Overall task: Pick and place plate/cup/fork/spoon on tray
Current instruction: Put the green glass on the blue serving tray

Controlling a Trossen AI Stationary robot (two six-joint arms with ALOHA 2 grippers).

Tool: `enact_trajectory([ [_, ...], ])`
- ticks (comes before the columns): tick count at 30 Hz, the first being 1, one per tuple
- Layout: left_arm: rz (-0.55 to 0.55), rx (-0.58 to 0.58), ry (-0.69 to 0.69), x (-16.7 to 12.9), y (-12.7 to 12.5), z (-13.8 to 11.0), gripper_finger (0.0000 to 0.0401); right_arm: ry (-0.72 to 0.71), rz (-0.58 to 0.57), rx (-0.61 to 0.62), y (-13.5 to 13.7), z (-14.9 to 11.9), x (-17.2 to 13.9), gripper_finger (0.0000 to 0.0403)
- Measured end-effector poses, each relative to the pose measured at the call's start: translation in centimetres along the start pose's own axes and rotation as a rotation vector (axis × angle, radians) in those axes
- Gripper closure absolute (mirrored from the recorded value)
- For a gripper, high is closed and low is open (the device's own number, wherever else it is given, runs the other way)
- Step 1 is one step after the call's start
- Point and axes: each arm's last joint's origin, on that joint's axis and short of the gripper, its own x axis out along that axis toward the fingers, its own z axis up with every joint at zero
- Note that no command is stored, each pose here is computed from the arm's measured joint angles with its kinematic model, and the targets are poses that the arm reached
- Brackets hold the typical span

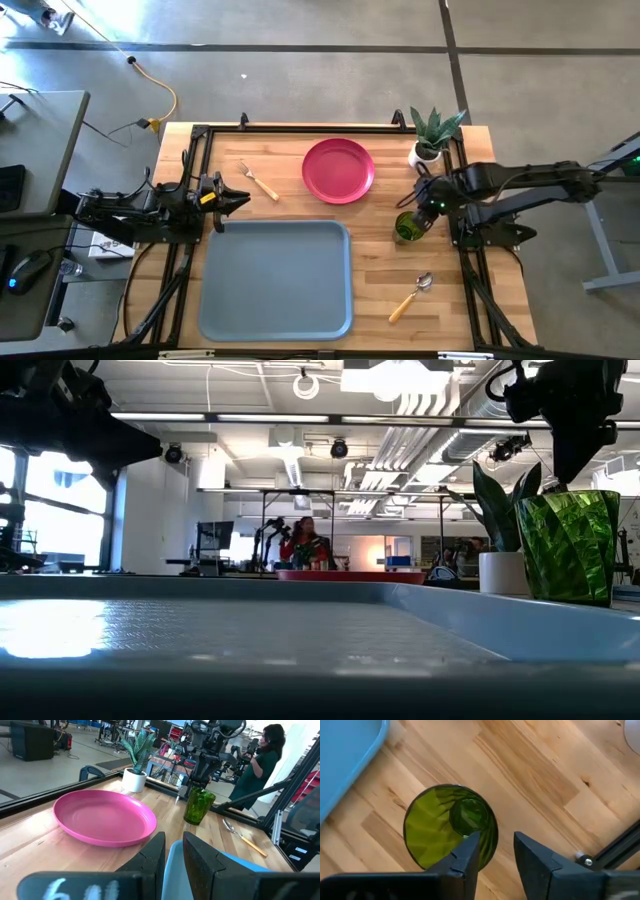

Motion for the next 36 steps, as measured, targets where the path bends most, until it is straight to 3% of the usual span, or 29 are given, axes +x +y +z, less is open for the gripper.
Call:
enact_trajectory([
  [8,0.000,0.000,0.000,0.0,0.0,0.0,0.0343,0.042,-0.015,-0.049,0.5,0.3,0.7,0.0225],
  [28,0.001,0.000,0.000,0.0,0.0,0.0,0.0343,0.171,-0.169,-0.064,2.0,1.2,5.2,0.0222],
  [32,0.001,0.001,0.000,0.0,0.0,0.0,0.0343,0.191,-0.192,-0.046,2.2,1.3,5.8,0.0237],
  [36,0.001,0.001,0.000,0.0,0.0,0.0,0.0343,0.211,-0.196,-0.041,2.3,1.3,6.1,0.0287],
])
